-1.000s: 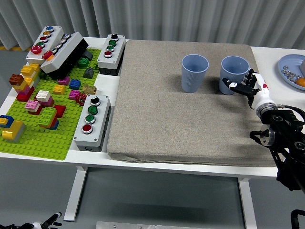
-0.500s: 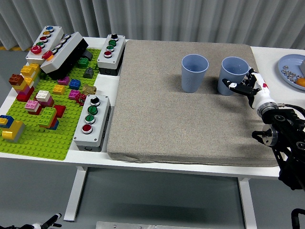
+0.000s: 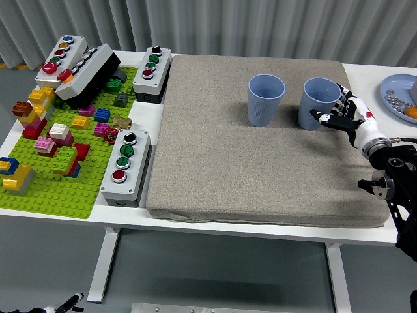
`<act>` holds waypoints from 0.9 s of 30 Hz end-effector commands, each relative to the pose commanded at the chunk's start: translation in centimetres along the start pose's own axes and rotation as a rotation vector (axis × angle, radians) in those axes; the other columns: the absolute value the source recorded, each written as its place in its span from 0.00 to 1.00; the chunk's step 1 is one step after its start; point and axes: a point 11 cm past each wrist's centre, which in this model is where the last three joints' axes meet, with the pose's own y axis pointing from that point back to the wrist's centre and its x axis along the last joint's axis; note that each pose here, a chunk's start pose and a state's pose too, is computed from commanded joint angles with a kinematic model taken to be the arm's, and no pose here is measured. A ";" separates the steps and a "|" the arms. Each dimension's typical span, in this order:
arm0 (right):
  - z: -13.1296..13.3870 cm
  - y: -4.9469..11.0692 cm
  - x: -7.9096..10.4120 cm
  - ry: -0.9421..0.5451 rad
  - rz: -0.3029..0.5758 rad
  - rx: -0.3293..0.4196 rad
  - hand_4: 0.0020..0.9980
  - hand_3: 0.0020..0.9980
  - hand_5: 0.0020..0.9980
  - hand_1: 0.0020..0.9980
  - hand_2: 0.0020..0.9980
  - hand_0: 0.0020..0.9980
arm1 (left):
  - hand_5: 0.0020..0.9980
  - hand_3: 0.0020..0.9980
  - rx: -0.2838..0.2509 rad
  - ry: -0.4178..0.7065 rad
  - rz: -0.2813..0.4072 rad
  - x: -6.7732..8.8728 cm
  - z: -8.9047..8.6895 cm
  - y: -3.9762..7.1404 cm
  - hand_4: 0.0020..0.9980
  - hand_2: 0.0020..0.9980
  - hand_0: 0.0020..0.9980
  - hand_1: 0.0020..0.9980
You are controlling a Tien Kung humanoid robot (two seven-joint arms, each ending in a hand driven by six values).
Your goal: Pick cup pour cup place
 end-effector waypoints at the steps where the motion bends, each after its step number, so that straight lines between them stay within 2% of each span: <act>1: 0.1 0.3 0.2 0.011 -0.008 -0.001 0.81 1.00 0.15 0.97 1.00 1.00 | 1.00 0.79 0.000 0.002 0.000 0.0 0.0 0.0 0.61 0.91 0.85 0.84; 4: 0.3 0.8 0.5 0.022 -0.016 -0.003 0.82 1.00 0.15 0.97 1.00 1.00 | 1.00 0.80 0.001 0.006 0.001 0.0 -0.1 0.0 0.61 0.91 0.85 0.84; 8: 1.2 2.5 1.3 0.034 -0.032 -0.009 0.82 1.00 0.15 0.97 1.00 1.00 | 1.00 0.80 0.006 0.010 0.002 0.0 -0.4 0.0 0.61 0.91 0.85 0.84; 14: 0.9 4.1 1.7 0.055 -0.041 0.020 0.81 1.00 0.15 0.97 1.00 1.00 | 1.00 0.80 0.012 0.012 0.002 0.0 -0.7 0.0 0.61 0.91 0.85 0.84; 21: -0.4 4.3 1.6 0.046 -0.041 0.057 0.81 1.00 0.16 0.97 1.00 1.00 | 1.00 0.80 0.013 0.009 0.002 0.1 -0.7 0.0 0.61 0.90 0.85 0.84; 27: -5.0 3.7 3.9 0.047 0.021 0.156 0.82 1.00 0.16 0.96 1.00 1.00 | 1.00 0.80 0.007 0.017 0.008 0.3 -0.7 0.0 0.62 0.90 0.85 0.84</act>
